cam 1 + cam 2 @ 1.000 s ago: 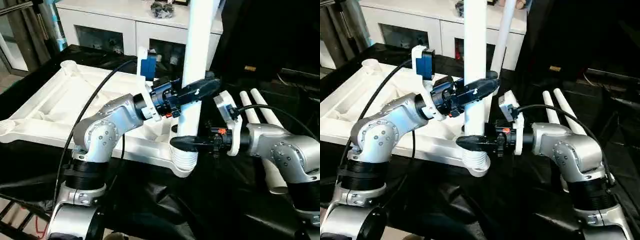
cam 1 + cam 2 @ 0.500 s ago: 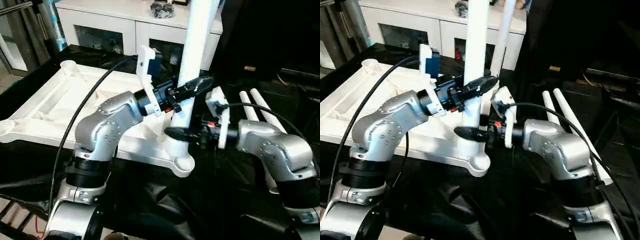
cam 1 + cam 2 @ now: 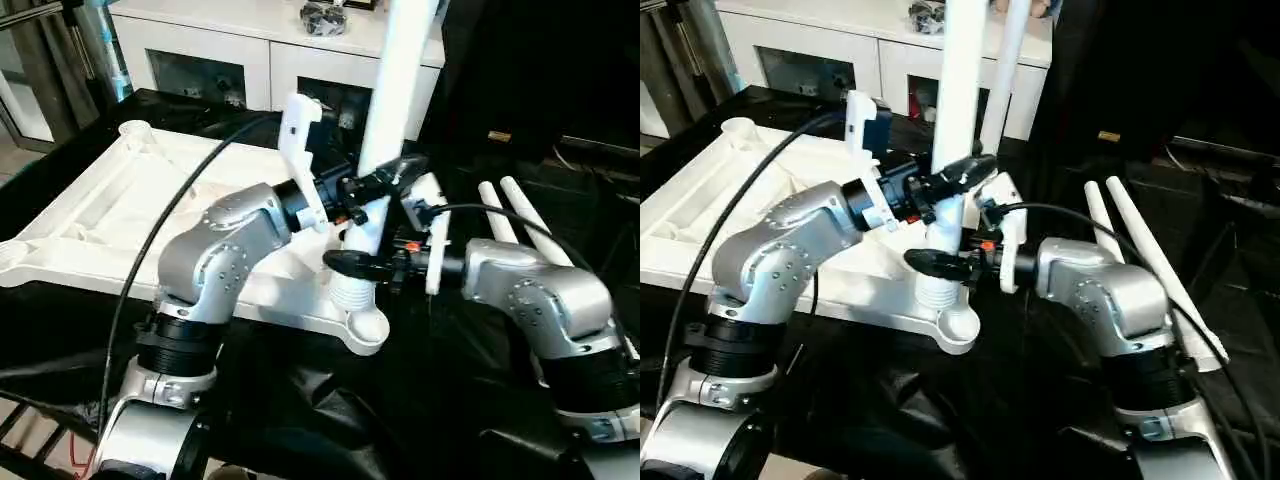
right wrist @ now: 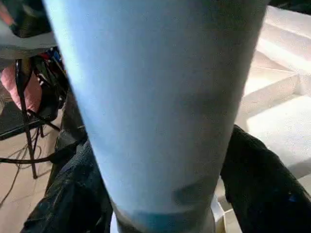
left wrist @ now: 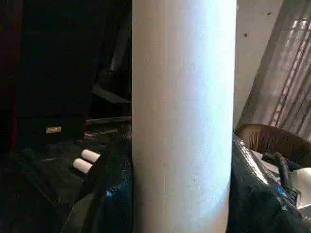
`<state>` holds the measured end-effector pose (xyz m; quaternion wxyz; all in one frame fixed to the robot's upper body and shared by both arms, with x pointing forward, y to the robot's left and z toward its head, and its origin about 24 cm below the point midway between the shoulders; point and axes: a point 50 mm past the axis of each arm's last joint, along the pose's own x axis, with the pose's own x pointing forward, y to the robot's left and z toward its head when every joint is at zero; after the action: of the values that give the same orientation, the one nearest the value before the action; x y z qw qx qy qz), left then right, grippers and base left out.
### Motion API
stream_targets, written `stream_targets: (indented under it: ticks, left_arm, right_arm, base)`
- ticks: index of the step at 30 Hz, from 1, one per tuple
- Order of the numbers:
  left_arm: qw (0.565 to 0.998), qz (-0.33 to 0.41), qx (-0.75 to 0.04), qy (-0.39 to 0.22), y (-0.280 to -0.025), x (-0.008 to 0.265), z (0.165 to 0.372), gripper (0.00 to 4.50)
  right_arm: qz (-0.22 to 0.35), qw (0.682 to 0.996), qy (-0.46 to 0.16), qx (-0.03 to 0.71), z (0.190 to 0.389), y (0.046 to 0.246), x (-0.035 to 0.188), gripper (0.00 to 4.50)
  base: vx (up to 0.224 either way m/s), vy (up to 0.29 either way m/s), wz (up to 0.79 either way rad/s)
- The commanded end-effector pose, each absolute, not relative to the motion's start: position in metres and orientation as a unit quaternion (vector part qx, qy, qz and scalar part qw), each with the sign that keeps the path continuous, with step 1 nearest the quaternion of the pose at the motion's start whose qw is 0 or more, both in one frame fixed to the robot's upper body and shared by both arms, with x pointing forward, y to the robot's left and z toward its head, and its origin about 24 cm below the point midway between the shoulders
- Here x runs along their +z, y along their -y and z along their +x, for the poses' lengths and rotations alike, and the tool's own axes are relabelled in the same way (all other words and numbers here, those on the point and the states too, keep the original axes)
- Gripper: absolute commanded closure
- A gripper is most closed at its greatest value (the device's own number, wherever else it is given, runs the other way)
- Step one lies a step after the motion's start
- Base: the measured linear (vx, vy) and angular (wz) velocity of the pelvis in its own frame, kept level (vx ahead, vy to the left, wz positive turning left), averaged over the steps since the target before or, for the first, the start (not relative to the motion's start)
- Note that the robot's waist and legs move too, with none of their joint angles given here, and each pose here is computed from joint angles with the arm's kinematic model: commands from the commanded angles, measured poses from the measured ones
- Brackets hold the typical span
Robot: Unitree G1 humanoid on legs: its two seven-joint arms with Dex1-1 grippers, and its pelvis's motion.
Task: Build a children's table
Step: Pick table leg
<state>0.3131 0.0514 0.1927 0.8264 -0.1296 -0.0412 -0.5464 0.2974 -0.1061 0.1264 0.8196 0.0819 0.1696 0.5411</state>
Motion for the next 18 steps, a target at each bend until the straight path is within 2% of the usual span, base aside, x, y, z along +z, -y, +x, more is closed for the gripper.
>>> stream_targets:
  ticks: [1,18]
  left_arm:
    - [0.82,-0.122,-0.556,0.057,-0.0454,0.2012,0.3122,2.64]
    - [0.821,-0.114,-0.557,0.053,-0.0476,0.1988,0.3136,2.64]
  right_arm:
    - [0.083,0.826,-0.173,0.529,0.3003,0.1076,0.1269,1.36]
    - [0.078,0.83,-0.171,0.526,0.2997,0.1099,0.1289,1.36]
  base:
    - [0.0,0.0,0.0]
    - [0.0,0.0,0.0]
